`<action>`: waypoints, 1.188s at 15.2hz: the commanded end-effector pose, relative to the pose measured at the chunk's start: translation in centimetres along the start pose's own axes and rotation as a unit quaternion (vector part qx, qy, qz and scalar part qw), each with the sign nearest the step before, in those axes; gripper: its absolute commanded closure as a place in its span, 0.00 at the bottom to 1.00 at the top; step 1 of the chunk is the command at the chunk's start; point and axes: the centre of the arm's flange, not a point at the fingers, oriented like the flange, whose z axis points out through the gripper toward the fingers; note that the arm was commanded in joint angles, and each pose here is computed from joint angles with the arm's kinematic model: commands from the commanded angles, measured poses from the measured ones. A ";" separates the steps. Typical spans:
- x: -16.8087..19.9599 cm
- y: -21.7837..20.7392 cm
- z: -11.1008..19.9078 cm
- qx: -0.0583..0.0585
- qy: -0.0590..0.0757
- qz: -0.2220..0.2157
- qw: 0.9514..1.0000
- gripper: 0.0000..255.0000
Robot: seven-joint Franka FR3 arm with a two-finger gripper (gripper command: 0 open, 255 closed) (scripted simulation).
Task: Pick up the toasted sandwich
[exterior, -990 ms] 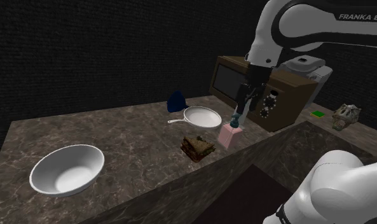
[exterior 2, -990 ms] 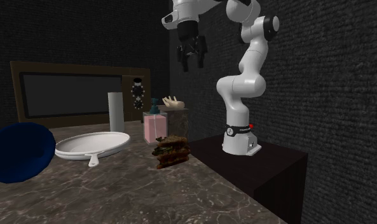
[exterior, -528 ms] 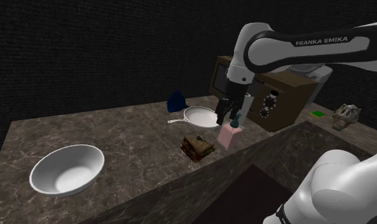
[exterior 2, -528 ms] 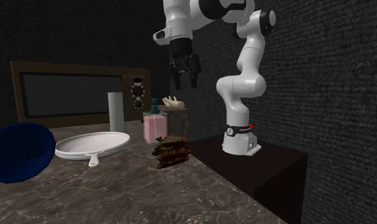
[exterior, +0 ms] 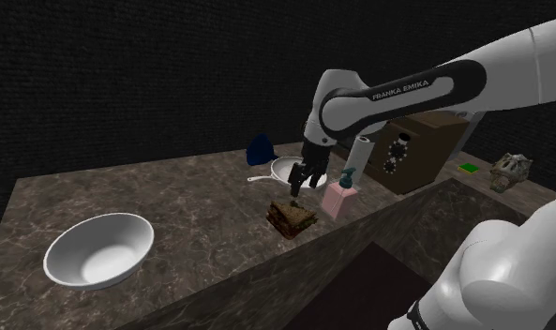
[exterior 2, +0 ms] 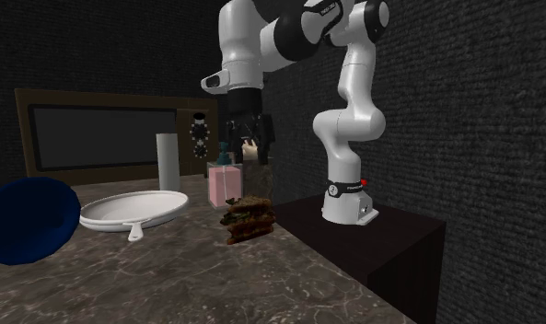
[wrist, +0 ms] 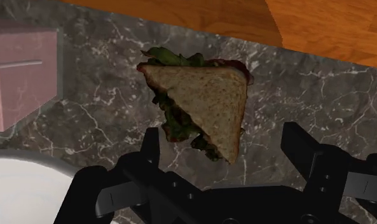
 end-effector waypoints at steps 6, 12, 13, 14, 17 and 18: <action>5.5 -1.7 6.7 0.002 0.020 -0.020 1.000 0.00; 5.6 -1.5 9.8 0.002 0.020 -0.020 1.000 0.00; 5.6 -1.4 10.3 0.002 0.020 -0.020 1.000 0.00; 5.6 -1.4 10.6 0.002 0.020 -0.020 1.000 0.00; 5.7 -1.3 10.6 0.002 0.020 -0.020 1.000 1.00; 5.6 -1.3 10.6 0.002 0.020 -0.020 1.000 1.00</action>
